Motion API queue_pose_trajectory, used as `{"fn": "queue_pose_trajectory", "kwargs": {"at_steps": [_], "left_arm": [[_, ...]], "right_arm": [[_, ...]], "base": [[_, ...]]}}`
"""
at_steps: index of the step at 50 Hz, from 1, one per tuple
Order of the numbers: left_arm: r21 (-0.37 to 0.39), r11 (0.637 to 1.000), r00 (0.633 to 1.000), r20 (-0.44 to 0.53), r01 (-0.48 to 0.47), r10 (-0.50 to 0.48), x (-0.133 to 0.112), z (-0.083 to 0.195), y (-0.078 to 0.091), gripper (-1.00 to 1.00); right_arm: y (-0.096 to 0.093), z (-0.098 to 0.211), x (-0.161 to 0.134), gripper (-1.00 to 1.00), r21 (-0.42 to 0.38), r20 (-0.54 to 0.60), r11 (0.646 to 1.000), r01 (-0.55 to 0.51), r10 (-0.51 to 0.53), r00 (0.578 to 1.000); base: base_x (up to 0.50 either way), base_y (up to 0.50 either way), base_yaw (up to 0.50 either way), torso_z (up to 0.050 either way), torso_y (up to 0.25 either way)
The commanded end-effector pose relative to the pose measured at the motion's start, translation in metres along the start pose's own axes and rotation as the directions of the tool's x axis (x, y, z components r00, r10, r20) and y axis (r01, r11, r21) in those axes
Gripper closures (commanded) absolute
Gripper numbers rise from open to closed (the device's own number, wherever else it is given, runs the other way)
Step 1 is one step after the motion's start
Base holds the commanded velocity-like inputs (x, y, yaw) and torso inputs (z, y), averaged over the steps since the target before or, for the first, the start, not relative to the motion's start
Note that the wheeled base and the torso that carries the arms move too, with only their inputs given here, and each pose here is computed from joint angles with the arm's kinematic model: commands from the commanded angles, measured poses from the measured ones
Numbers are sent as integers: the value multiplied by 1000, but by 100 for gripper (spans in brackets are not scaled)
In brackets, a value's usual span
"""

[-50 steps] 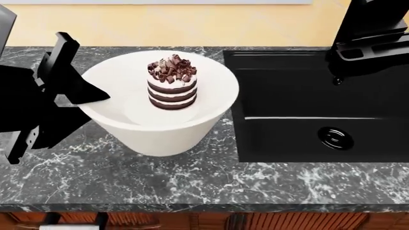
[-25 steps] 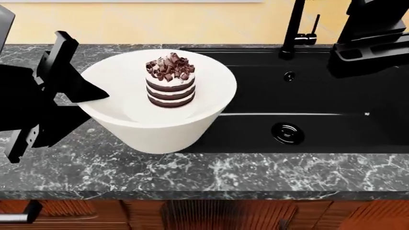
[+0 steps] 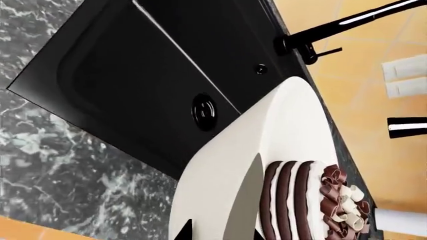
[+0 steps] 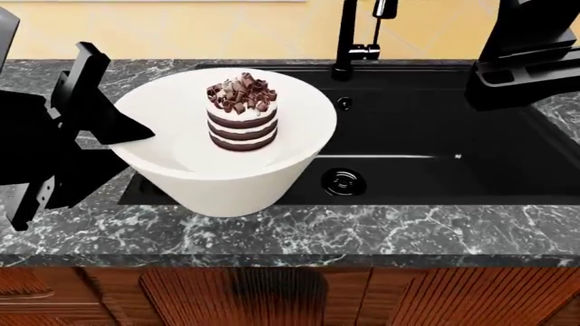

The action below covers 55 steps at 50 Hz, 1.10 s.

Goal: Pick up the bowl with cake and place it on the tray. Pick up the cupcake and place it on the tray.

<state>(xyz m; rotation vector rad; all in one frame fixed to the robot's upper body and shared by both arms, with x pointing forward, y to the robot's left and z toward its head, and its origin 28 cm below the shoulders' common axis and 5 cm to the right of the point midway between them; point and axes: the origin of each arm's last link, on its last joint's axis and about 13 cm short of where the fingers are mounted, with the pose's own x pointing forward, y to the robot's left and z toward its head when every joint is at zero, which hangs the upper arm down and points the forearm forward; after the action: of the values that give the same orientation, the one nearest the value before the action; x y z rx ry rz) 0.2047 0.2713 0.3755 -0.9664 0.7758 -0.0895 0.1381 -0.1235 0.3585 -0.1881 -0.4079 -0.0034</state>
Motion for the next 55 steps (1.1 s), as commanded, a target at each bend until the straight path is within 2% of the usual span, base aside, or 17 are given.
{"fn": "queue_pose_trajectory", "kwargs": {"at_steps": [1, 41, 55], "left_arm": [[-14, 998, 997, 36, 64, -63, -9, 4, -5, 100], [-9, 997, 997, 38, 71, -71, -9, 3, -4, 100], [-4, 997, 997, 40, 72, -72, -8, 2, -4, 100]], "right_arm": [[0, -1, 0, -100, 0, -1, 1000, -2, 2, 1000], [1, 1, -1, -100, 14, 23, 1000, -27, 27, 999], [0, 0, -1, -100, 5, 22, 1000, -24, 24, 999]], "base": [[-74, -500, 0, 0, 0], [-21, -500, 0, 1, 1], [206, -450, 0, 0, 1]]}}
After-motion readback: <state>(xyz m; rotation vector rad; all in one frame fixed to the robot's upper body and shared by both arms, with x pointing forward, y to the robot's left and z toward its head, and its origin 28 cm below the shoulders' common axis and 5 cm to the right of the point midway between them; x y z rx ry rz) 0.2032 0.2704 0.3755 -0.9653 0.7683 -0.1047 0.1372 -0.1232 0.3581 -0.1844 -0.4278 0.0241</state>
